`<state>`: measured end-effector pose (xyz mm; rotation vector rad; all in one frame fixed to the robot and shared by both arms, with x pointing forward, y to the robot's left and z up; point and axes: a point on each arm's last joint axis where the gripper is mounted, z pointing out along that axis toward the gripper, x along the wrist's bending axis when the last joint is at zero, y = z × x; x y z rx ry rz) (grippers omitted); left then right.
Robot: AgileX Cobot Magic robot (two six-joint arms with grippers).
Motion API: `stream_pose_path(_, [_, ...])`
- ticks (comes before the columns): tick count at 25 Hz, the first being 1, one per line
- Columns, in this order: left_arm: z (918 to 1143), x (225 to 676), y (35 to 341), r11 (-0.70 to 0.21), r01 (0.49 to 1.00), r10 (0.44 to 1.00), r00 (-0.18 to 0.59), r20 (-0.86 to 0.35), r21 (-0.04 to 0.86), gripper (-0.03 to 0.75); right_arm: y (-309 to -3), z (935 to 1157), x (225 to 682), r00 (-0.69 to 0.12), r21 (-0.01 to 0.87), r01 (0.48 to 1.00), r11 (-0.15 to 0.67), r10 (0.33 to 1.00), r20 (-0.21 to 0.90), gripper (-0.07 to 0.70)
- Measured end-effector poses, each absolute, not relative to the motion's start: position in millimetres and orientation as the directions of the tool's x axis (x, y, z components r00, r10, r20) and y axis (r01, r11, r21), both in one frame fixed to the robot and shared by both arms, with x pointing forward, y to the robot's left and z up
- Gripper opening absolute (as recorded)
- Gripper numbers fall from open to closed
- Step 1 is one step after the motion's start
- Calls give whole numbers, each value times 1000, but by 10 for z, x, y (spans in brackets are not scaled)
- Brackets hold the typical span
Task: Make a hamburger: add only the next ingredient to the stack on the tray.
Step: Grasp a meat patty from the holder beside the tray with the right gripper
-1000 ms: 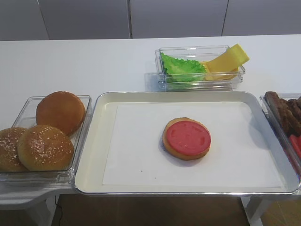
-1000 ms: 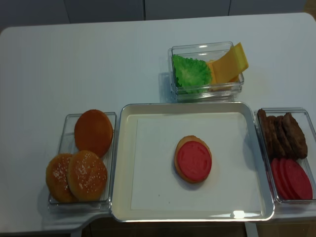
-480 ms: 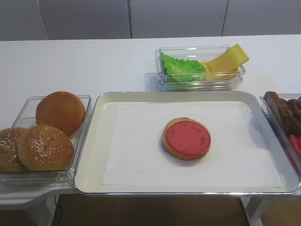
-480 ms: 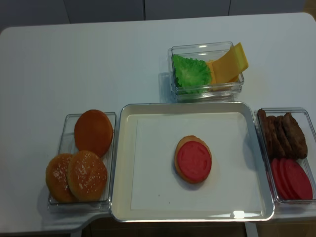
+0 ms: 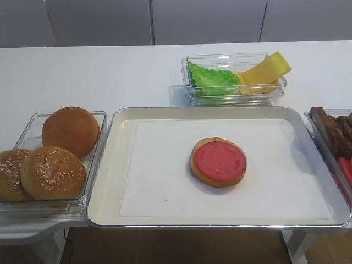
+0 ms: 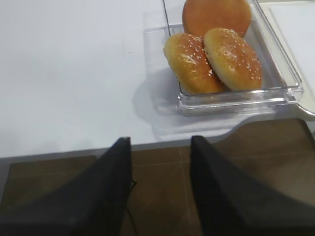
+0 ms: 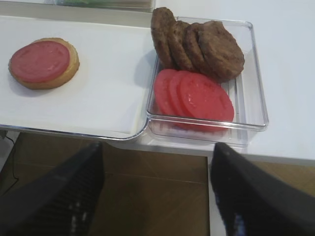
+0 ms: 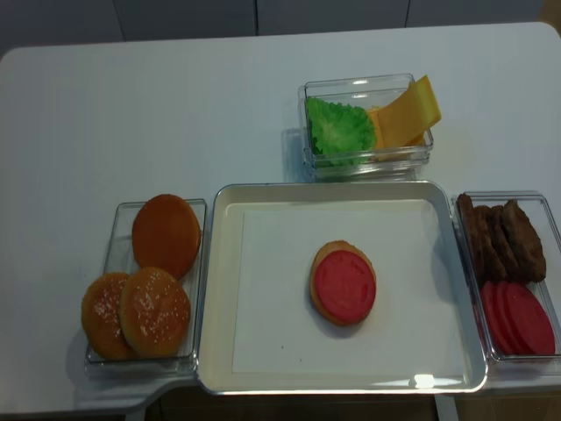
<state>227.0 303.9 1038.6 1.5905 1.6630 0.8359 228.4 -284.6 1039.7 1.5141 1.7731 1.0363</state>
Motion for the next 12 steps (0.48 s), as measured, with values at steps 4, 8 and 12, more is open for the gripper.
stream_pose_path(4, [10386, 2270, 3039, 47, 562, 999, -22, -42, 825, 299, -2841, 10399, 2284, -187, 848, 528, 45, 980, 65, 498])
stream_pose_path(8, [10386, 2270, 3039, 47, 562, 999, -22, -42, 825, 299, -2792, 10423, 2285, -213, 857, 516, 4, 969, 124, 450])
stream_pose_path(12, [10386, 2270, 3039, 47, 562, 999, -22, -42, 825, 299, -2765, 10473, 2295, -230, 875, 483, -26, 961, 155, 439])
